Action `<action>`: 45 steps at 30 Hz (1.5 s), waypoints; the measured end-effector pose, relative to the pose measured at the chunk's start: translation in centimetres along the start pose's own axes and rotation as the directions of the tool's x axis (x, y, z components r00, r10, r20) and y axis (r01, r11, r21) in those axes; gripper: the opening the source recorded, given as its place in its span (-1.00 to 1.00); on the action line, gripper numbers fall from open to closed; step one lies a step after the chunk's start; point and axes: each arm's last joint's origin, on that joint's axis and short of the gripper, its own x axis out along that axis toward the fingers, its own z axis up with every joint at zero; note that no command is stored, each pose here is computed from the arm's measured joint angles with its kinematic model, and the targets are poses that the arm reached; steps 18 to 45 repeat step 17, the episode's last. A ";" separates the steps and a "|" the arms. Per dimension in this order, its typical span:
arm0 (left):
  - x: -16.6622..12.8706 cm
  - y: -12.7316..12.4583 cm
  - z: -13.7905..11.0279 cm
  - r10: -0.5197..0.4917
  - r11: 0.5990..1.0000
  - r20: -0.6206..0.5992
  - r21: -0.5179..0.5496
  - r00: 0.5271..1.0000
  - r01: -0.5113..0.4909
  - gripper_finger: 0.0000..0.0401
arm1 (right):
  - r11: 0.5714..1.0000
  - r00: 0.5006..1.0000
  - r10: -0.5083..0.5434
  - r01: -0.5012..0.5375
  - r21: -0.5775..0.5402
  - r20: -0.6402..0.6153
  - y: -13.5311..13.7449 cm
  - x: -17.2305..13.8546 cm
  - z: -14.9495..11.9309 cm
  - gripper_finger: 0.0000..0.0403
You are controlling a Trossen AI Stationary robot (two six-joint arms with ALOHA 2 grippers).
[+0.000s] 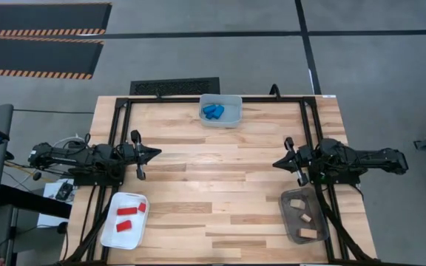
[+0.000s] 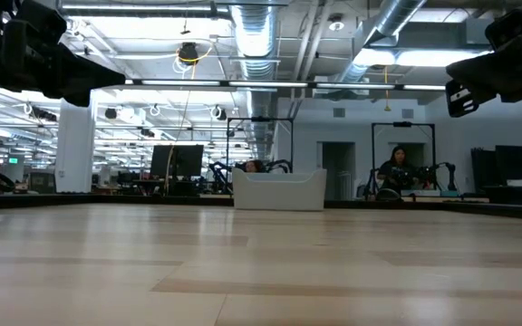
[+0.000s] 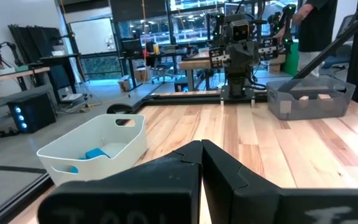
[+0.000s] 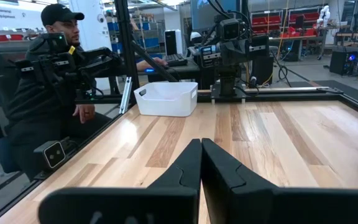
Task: Sort & place blocks by color
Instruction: Return to Home Position
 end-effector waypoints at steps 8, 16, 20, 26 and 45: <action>0.0 0.0 0.0 0.000 1.000 0.000 0.001 1.000 0.000 -1.00 | 1.000 1.000 0.000 0.000 0.000 0.000 0.0 0.0 0.0 -0.84; 0.0 0.0 0.0 0.000 1.000 0.000 0.000 1.000 0.000 -1.00 | 1.000 1.000 0.000 0.000 0.000 0.000 0.0 0.0 0.0 -0.84; 0.0 0.0 0.0 0.000 1.000 0.000 -0.005 1.000 0.000 -1.00 | 1.000 1.000 0.000 0.000 0.000 0.000 0.0 0.0 0.0 -0.84; 0.0 0.0 0.0 0.000 1.000 0.000 -0.005 1.000 0.000 -1.00 | 1.000 1.000 0.000 0.000 0.000 0.000 0.0 0.0 0.0 -0.84; 0.0 0.0 0.0 0.000 1.000 0.000 -0.005 1.000 0.000 -1.00 | 1.000 1.000 0.000 0.000 0.000 0.000 0.0 0.0 0.0 -0.84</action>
